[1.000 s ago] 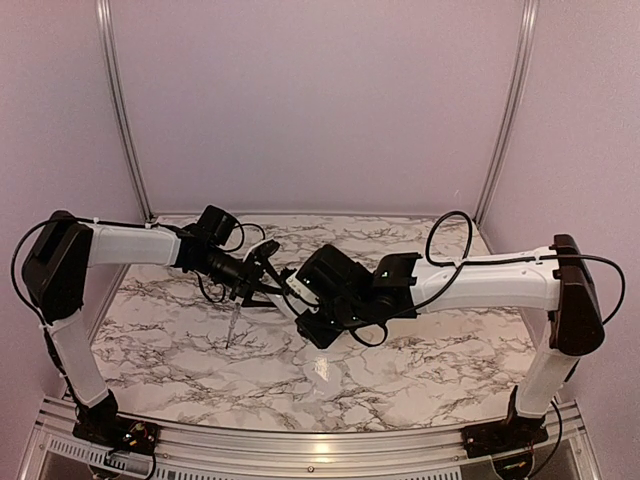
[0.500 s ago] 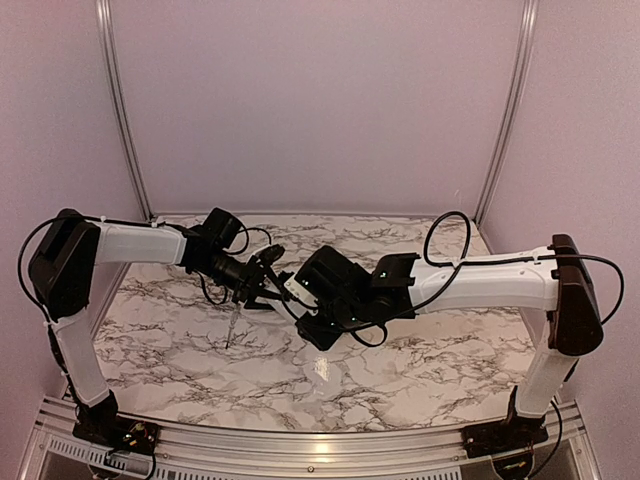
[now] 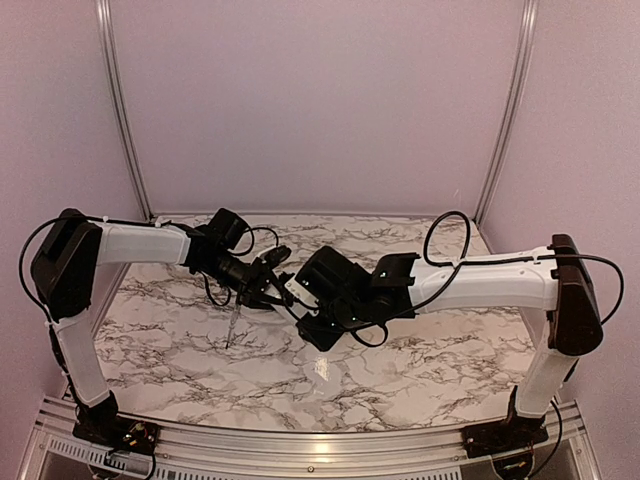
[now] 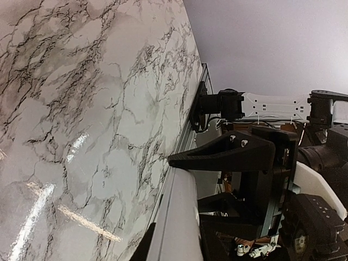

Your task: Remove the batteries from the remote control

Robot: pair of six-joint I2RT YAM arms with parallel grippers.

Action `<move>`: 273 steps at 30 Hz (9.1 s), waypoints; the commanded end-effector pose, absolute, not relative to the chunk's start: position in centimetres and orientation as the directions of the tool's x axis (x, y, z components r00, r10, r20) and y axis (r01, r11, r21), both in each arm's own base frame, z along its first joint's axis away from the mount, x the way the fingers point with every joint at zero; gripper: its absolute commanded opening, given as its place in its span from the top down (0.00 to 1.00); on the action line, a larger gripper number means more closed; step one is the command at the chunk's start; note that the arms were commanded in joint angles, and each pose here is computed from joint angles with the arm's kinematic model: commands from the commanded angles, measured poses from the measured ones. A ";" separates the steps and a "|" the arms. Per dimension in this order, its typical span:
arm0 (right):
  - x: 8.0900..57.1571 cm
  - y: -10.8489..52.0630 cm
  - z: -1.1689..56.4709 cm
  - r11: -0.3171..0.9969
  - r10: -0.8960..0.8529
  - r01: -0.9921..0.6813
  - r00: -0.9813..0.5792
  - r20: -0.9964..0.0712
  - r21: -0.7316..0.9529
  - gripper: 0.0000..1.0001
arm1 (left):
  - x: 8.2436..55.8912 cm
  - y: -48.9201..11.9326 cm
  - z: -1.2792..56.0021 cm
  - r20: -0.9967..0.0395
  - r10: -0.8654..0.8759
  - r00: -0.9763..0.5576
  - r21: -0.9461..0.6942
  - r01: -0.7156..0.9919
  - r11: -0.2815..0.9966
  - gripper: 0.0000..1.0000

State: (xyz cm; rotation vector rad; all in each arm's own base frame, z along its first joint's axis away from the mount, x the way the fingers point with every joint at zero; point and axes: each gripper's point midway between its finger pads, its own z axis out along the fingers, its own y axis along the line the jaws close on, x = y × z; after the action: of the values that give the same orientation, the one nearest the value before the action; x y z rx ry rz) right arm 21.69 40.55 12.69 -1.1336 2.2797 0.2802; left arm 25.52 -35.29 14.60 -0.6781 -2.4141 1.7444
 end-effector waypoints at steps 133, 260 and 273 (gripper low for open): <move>24.5 39.0 31.3 0.226 -0.025 -0.618 -0.776 -0.630 0.753 0.40 | 26.5 -33.4 29.4 -0.493 0.059 -0.868 -0.842 0.493 0.220 1.00; 29.8 40.2 27.9 0.707 0.032 -0.364 -0.839 -0.543 0.606 0.35 | 29.6 -32.9 25.9 -0.271 -0.125 -0.954 -0.950 0.245 0.192 1.00; 29.4 40.9 26.8 0.686 0.022 -0.365 -0.854 -0.519 0.630 0.35 | 29.5 -32.9 26.2 -0.279 -0.124 -0.952 -0.949 0.254 0.184 1.00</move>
State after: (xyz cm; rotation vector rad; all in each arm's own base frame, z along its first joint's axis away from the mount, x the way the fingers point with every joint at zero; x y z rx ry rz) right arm 30.12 40.67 26.08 -0.2491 2.4131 1.0071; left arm 29.99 -32.75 24.04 -0.0591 -2.6535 2.1217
